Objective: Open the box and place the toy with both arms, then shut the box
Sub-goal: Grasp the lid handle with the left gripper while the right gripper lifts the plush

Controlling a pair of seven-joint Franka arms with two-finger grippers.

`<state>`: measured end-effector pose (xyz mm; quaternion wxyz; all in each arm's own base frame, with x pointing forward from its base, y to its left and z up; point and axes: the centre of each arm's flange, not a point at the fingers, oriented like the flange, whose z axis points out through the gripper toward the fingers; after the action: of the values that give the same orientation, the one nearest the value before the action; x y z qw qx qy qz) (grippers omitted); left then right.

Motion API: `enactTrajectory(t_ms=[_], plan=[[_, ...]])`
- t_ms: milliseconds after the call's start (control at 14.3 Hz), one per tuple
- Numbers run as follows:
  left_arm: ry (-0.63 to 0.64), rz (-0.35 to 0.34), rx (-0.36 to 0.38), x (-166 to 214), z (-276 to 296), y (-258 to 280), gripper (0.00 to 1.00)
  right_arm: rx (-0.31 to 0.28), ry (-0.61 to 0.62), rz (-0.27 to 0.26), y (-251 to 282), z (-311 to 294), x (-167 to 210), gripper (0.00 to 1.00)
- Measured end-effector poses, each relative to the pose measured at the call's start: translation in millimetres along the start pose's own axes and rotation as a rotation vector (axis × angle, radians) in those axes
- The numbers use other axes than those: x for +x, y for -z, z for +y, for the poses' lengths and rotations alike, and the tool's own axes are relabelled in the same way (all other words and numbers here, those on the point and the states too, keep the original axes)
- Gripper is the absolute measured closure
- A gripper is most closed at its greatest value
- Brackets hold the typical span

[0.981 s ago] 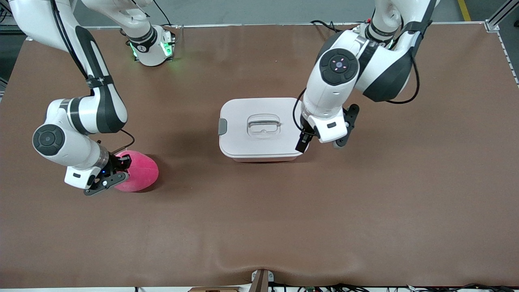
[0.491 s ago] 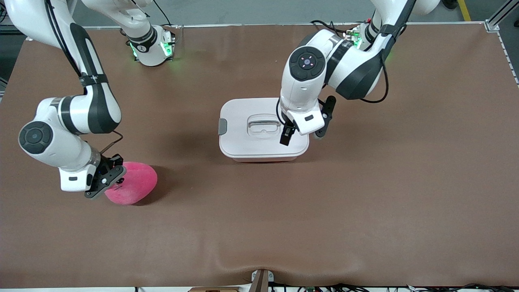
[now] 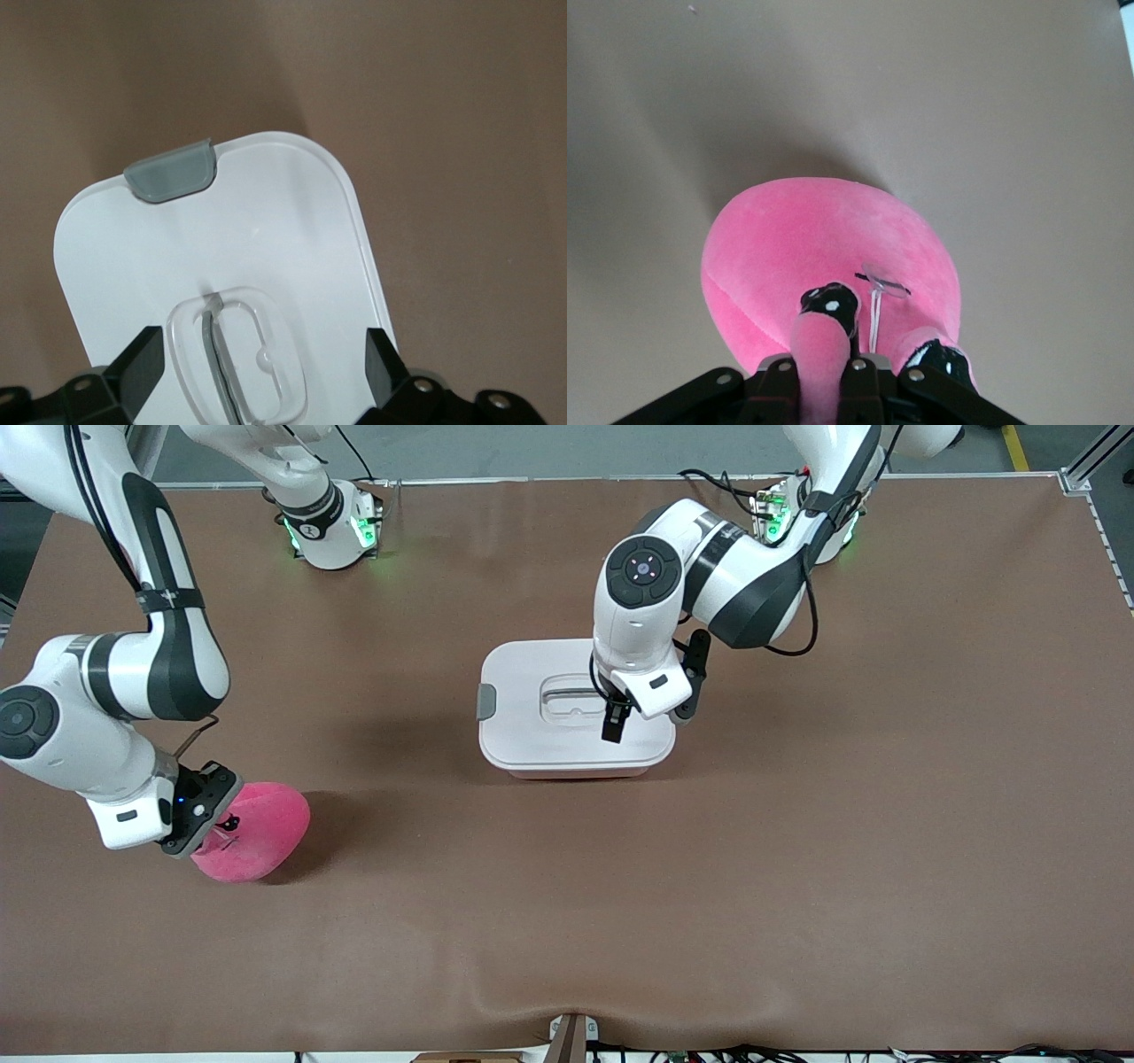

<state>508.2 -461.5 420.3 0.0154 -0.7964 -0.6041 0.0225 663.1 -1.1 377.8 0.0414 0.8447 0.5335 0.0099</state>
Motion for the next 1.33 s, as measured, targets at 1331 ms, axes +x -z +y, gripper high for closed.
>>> enactTrajectory(t_ms=[1331], plan=[[0.285, -0.009, -0.015, -62, -13, -58, 0.0, 0.063, 0.297, -0.021, 99, -1, 13, 0.87]])
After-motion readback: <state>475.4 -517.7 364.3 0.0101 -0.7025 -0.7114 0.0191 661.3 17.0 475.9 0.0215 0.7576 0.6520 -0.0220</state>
